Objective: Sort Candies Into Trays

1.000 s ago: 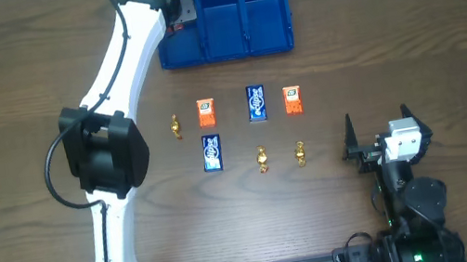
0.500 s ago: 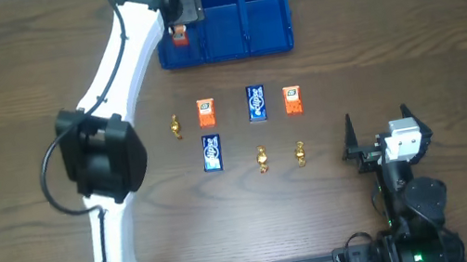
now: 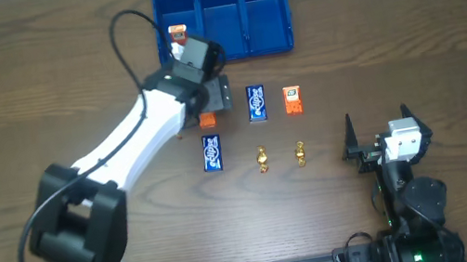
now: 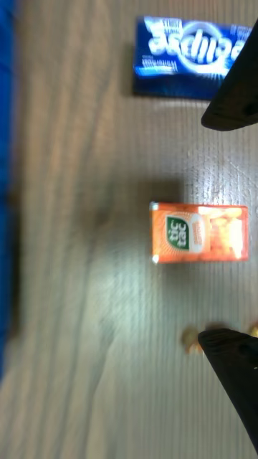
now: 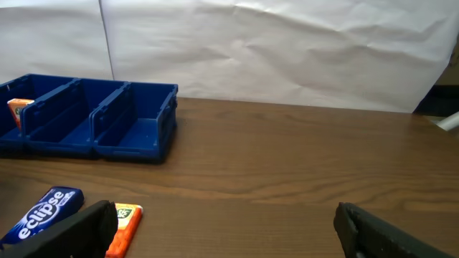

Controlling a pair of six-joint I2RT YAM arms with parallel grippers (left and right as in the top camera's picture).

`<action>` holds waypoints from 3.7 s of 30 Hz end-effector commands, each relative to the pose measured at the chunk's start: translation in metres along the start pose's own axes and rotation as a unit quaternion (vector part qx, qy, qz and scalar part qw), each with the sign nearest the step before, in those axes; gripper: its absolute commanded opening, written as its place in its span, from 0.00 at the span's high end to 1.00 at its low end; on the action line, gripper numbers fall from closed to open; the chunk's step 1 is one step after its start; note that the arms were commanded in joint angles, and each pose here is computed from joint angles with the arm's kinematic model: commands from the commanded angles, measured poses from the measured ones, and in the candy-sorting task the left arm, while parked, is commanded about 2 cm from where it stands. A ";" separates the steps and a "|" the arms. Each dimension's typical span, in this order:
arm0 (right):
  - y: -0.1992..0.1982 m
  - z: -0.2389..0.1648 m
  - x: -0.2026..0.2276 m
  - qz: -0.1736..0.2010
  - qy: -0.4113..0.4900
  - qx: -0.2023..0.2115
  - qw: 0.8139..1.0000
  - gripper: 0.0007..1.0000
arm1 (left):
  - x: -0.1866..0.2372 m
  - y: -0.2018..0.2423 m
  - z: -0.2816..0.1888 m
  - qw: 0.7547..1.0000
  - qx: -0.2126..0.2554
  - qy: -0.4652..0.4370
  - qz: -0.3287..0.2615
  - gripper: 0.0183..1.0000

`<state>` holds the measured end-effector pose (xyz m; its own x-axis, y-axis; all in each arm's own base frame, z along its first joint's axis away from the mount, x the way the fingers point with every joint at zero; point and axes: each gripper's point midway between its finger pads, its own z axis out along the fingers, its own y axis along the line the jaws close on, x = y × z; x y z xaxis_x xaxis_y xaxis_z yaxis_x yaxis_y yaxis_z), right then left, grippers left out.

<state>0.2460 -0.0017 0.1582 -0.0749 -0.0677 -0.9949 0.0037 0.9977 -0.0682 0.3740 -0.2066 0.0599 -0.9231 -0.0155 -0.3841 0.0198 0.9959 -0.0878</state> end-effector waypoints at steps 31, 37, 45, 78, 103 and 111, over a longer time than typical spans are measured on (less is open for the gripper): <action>0.004 0.000 0.001 -0.007 0.001 -0.010 1.000 0.00 | 0.008 -0.006 0.034 0.999 -0.011 0.032 -0.022 0.67; 0.004 0.000 0.001 -0.007 0.001 -0.010 1.000 0.00 | -0.099 -0.005 -0.069 0.995 -0.030 -0.092 -0.011 0.66; 0.004 0.000 0.001 -0.007 0.001 -0.010 1.000 0.00 | -0.192 0.025 -0.071 0.992 0.004 -0.126 -0.029 0.66; 0.004 0.000 0.001 -0.007 0.001 -0.010 1.000 0.00 | -0.142 0.018 -0.189 0.969 0.057 -0.233 -0.056 0.20; 0.004 0.000 0.001 -0.007 0.001 -0.010 1.000 0.00 | 0.011 -0.209 0.012 0.997 0.065 0.006 0.033 0.21; 0.004 0.000 0.001 -0.007 0.001 -0.010 1.000 0.00 | 0.040 -0.199 0.050 0.997 0.037 0.057 0.025 0.22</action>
<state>0.2460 -0.0017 0.1582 -0.0749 -0.0677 -0.9949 0.0037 0.9977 -0.0682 0.3518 -0.4112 0.0234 -0.9489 0.0706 -0.3075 0.1175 0.9836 -0.1367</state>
